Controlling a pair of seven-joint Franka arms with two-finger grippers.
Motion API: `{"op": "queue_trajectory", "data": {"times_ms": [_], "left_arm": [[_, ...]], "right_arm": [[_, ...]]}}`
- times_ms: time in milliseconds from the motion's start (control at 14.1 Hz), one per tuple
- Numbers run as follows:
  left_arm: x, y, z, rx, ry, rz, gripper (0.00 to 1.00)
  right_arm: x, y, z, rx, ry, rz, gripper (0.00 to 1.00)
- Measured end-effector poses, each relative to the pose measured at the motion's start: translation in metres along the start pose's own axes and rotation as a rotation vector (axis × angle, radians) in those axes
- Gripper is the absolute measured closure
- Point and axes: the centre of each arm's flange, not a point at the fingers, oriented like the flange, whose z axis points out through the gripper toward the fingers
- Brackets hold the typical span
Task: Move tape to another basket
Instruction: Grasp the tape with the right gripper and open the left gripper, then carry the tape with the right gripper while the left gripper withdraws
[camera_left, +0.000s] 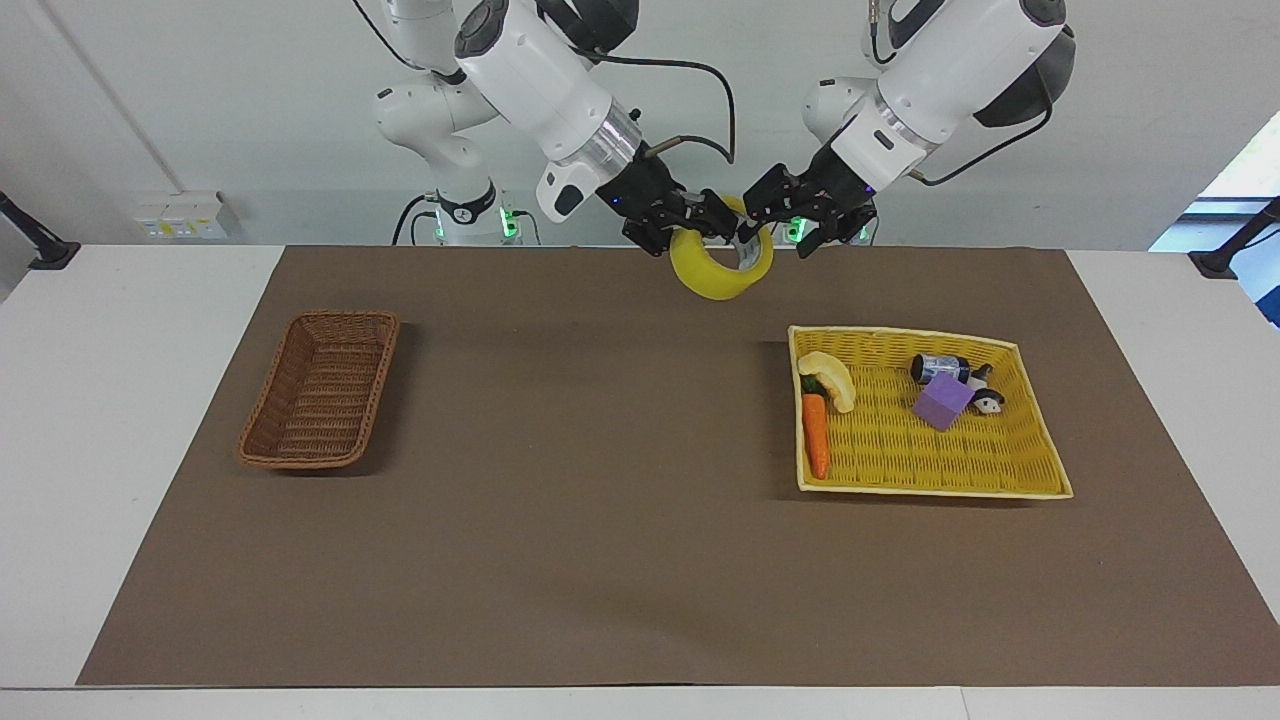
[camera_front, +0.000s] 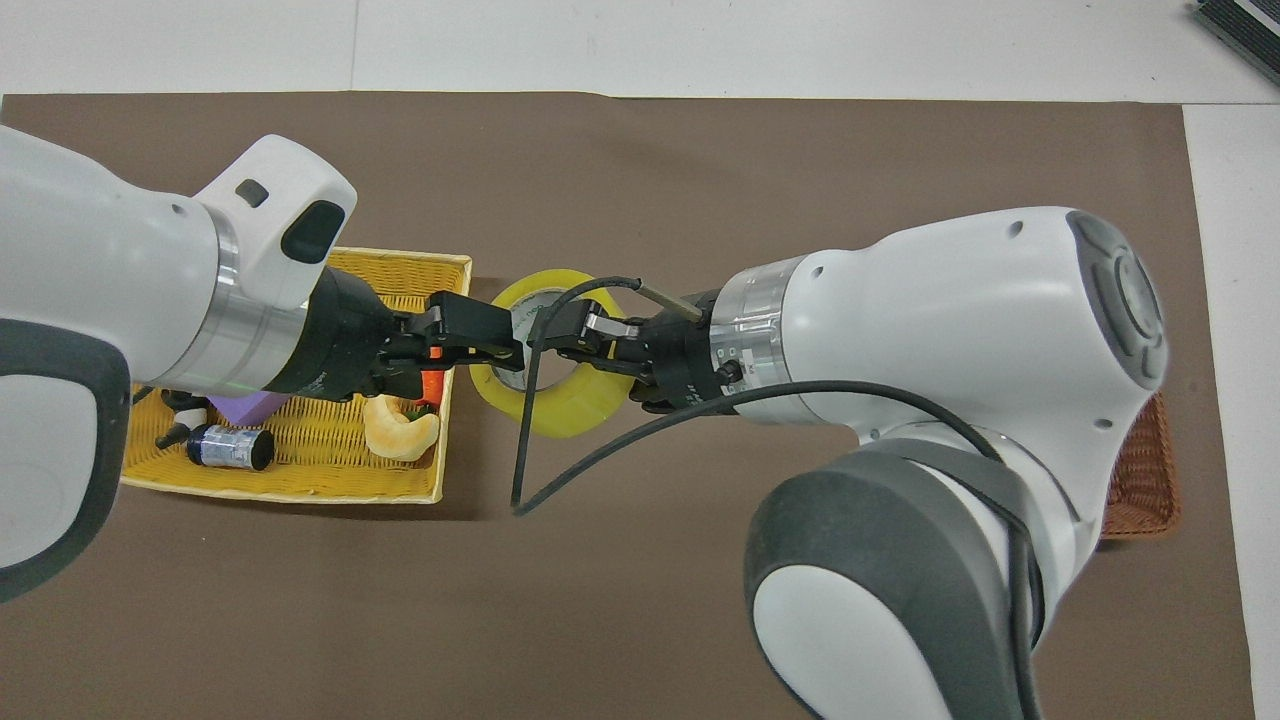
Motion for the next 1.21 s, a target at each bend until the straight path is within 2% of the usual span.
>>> {"op": "queue_trajectory", "data": {"times_ms": [356, 569, 711, 925, 1209], "left_arm": [[0.021, -0.037, -0.028, 0.0, 0.048, -0.069, 0.0], [0.03, -0.066, -0.038, 0.08, 0.069, -0.105, 0.0], [0.036, -0.085, -0.046, 0.151, 0.1, -0.122, 0.0], [0.043, -0.116, -0.063, 0.225, 0.134, -0.133, 0.0], [0.052, -0.183, -0.095, 0.288, 0.111, -0.003, 0.0]], "right_arm": [[0.053, 0.047, -0.03, -0.054, 0.014, 0.04, 1.0], [0.092, 0.088, -0.049, -0.169, 0.092, 0.035, 1.0], [0.131, 0.137, -0.063, -0.254, 0.115, 0.004, 1.0], [0.184, 0.226, -0.088, -0.325, 0.114, -0.046, 1.0], [0.215, 0.365, -0.138, -0.379, 0.063, -0.171, 1.0]]}}
